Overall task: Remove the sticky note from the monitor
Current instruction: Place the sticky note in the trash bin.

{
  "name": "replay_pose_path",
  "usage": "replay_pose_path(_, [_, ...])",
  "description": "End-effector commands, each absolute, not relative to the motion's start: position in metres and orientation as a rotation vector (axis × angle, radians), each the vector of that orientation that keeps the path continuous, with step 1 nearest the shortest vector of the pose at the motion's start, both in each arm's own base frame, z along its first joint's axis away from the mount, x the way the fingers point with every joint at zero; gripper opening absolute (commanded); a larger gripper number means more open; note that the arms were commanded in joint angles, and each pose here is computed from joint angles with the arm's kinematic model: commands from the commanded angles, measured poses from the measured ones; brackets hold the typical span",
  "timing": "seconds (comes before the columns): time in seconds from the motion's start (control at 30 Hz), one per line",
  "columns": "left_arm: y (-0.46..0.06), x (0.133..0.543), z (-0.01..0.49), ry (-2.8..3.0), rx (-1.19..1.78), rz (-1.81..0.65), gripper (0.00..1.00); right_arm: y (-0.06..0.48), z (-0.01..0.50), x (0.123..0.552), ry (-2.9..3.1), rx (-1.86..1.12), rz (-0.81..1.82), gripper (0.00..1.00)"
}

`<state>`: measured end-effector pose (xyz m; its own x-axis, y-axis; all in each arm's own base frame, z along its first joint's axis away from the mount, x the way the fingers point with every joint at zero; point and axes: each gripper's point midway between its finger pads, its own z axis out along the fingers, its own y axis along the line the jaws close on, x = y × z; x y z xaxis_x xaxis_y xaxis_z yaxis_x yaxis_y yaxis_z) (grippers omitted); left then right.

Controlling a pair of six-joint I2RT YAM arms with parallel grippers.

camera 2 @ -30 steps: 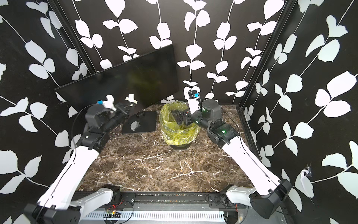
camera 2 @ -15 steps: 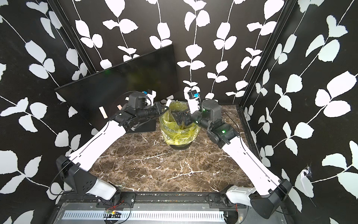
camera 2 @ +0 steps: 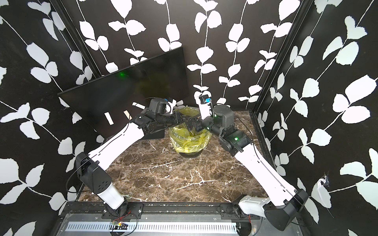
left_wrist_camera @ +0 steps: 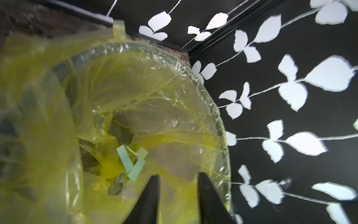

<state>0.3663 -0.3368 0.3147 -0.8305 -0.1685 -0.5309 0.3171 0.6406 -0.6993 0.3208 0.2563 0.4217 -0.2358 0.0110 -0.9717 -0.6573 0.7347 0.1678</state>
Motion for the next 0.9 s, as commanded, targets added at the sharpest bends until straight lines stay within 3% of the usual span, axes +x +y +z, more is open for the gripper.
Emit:
replay_pose_path(0.0, [-0.327, 0.361, 0.352, 2.208, 0.149, -1.098, 0.51, 0.254, 0.444, 0.315, 1.635, -0.516, 0.677, 0.99])
replay_pose_path(0.1, [-0.306, 0.356, 0.365, 2.189, 0.141, -1.032, 0.64, 0.257, 0.447, 0.313, 1.616, -0.529, 0.694, 0.99])
replay_pose_path(0.3, [-0.219, 0.343, 0.399, 2.087, 0.000, -0.933, 0.78, 0.265, 0.454, 0.309, 1.573, -0.560, 0.743, 0.99])
replay_pose_path(0.63, [-0.102, 0.318, 0.397, 2.026, -0.248, -0.782, 0.86, 0.278, 0.461, 0.296, 1.503, -0.619, 0.808, 0.99])
replay_pose_path(0.83, [-0.074, 0.332, 0.374, 1.867, -0.526, -0.879, 0.87, 0.291, 0.468, 0.282, 1.432, -0.676, 0.898, 0.99])
replay_pose_path(0.87, [-0.074, 0.337, 0.374, 1.820, -0.562, -0.917, 0.93, 0.293, 0.469, 0.280, 1.421, -0.688, 0.910, 0.99])
